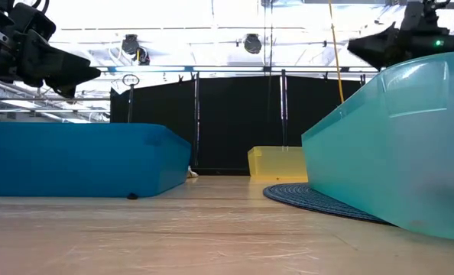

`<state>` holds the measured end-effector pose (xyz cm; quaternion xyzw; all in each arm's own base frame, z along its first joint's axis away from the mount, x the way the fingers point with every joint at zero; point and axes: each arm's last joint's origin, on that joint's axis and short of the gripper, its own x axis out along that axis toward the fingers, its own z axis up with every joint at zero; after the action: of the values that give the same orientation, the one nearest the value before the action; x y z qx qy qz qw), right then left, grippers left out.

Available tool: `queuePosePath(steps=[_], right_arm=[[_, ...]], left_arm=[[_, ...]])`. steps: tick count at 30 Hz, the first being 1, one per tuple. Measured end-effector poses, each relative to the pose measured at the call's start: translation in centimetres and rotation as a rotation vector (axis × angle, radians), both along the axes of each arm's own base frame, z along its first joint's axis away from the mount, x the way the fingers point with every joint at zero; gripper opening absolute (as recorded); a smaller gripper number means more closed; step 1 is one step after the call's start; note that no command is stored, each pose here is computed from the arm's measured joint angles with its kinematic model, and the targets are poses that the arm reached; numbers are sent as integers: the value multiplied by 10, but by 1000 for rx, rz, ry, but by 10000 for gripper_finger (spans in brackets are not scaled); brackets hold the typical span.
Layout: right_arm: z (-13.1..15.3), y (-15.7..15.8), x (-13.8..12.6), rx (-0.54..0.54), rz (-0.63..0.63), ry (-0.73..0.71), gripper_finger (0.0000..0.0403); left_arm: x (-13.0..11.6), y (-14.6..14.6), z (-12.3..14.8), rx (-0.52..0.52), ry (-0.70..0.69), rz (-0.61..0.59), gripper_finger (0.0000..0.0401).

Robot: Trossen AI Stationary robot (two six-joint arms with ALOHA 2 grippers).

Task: Pick and place Granola Bars by type
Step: Put the yellow granola bar into the yellow bin

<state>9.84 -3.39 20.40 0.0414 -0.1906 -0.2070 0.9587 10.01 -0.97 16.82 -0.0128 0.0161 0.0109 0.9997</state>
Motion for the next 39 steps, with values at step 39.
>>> queuePosePath(steps=[39], right_arm=[[-16, -145, 379, 189, 136, 884, 70]], left_arm=[[0, 0, 1, 0, -5, 18, 147]])
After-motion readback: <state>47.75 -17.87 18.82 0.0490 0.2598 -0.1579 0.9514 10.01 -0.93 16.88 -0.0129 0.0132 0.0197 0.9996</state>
